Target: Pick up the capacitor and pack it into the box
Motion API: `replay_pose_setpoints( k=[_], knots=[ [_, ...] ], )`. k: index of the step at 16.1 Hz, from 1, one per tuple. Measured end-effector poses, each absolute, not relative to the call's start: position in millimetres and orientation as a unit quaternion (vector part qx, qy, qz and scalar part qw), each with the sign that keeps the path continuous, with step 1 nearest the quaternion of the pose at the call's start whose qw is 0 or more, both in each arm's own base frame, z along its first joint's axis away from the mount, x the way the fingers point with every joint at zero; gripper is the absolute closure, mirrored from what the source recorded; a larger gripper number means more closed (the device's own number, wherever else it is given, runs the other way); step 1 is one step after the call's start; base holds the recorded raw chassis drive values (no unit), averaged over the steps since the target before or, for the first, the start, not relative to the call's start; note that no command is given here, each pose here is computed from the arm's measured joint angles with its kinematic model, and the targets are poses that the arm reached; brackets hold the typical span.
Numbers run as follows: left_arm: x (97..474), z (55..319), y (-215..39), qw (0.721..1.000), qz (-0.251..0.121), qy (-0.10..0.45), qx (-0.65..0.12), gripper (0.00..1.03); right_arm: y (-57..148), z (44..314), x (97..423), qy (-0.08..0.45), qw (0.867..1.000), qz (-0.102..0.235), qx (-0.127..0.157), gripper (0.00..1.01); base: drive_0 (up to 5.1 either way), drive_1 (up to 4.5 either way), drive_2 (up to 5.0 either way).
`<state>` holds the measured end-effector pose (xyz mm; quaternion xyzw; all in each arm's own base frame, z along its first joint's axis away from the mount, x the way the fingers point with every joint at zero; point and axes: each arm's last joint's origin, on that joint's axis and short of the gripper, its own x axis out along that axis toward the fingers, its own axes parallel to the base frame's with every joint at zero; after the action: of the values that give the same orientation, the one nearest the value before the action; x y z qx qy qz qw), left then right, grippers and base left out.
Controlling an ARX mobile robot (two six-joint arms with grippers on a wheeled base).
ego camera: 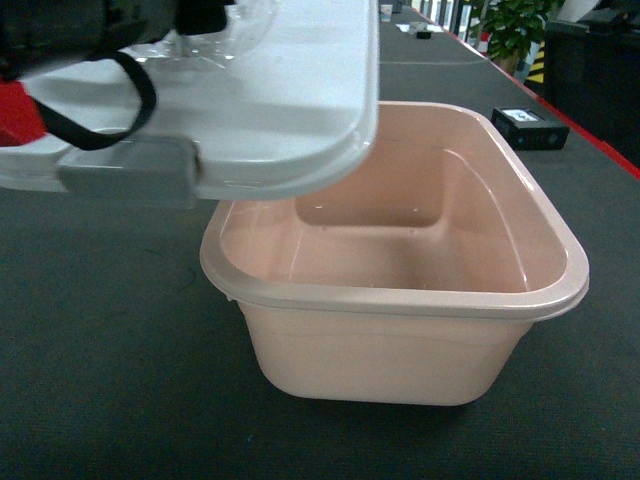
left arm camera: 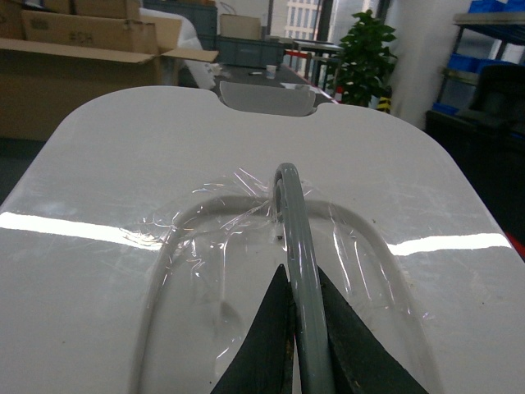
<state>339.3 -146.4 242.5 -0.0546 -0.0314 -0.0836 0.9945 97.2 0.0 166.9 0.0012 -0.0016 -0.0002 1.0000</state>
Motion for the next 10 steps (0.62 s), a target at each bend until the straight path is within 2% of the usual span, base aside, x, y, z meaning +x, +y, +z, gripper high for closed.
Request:
replay_pose_setpoints(
  k=[3, 5, 10],
  knots=[
    [330, 232, -200, 0.993, -0.105, -0.014, -0.05, 1.01, 0, 167, 97, -0.002, 1.0, 0.0, 0.001, 0.03, 0.0, 0.0, 0.0],
    [325, 224, -224, 0.994, -0.104, 0.001, -0.043, 1.01, 0, 167, 97, -0.001, 1.0, 0.0, 0.001, 0.03, 0.0, 0.0, 0.0],
    [330, 210, -253, 0.996, -0.071, 0.034, -0.033, 1.01, 0, 167, 97, -0.002, 1.0, 0.0, 0.001, 0.03, 0.0, 0.0, 0.0]
  ],
)
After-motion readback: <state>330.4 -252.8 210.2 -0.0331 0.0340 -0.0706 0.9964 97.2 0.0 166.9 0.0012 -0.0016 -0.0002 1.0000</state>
